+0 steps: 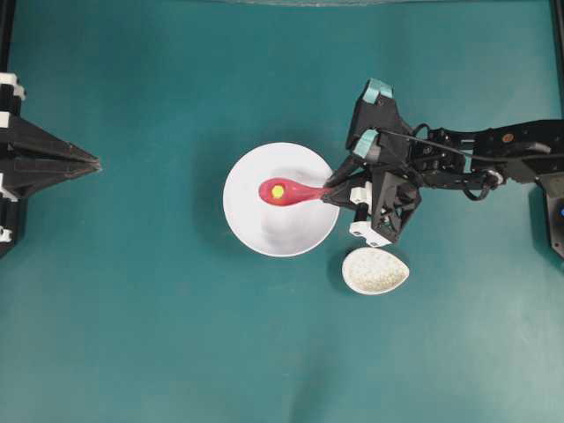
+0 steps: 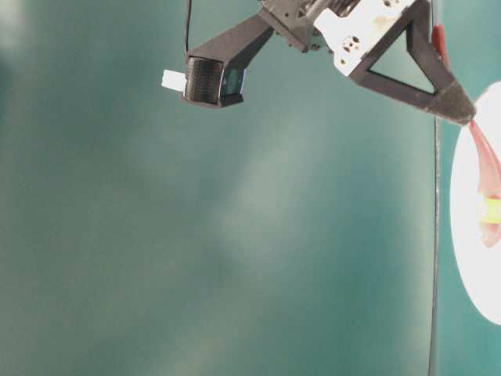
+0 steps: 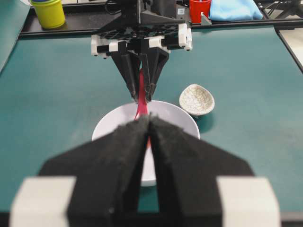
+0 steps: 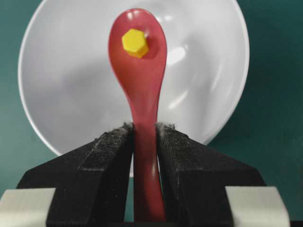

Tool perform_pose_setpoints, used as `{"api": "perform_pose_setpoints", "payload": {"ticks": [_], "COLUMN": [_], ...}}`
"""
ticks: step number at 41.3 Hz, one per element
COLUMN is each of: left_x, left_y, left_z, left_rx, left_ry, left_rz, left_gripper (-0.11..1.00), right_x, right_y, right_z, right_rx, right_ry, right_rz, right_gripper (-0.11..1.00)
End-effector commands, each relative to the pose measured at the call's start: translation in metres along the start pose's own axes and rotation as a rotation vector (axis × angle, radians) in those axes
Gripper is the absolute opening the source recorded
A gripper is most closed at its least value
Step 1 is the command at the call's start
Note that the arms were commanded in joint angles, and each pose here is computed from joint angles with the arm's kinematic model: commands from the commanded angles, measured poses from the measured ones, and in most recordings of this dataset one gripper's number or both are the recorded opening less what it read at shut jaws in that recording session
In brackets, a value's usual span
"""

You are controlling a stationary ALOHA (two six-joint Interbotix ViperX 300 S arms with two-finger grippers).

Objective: Scoop the yellow hexagonal prism block from the bowl with a spoon using the right arm.
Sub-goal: 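Hold the spoon level with the yellow block resting on it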

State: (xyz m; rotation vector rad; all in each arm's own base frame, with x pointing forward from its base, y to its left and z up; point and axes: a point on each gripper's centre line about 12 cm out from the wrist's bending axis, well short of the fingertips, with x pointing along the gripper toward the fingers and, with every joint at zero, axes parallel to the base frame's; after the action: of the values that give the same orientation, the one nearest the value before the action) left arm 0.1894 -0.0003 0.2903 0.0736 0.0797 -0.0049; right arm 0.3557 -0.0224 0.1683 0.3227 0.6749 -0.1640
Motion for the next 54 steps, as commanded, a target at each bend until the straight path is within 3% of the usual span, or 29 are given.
{"api": "perform_pose_setpoints", "payload": {"ticks": [1, 23, 54], "left_x": [0.001, 0.001, 0.001], "left_y": [0.001, 0.001, 0.001], "left_z": [0.015, 0.016, 0.017], "left_rx": [0.0, -0.009, 0.002], "left_ry": [-0.037, -0.04, -0.043], "left_rz": [0.001, 0.001, 0.002], "left_gripper": [0.09, 0.09, 0.09], "right_x": [-0.013, -0.061, -0.069], "right_y": [0.009, 0.02, 0.019], "right_z": [0.022, 0.05, 0.058], "right_rx": [-0.008, -0.029, -0.026], "right_ry": [-0.069, -0.155, -0.182], "right_rz": [0.026, 0.077, 0.078], "right_gripper": [0.25, 0.25, 0.25]}}
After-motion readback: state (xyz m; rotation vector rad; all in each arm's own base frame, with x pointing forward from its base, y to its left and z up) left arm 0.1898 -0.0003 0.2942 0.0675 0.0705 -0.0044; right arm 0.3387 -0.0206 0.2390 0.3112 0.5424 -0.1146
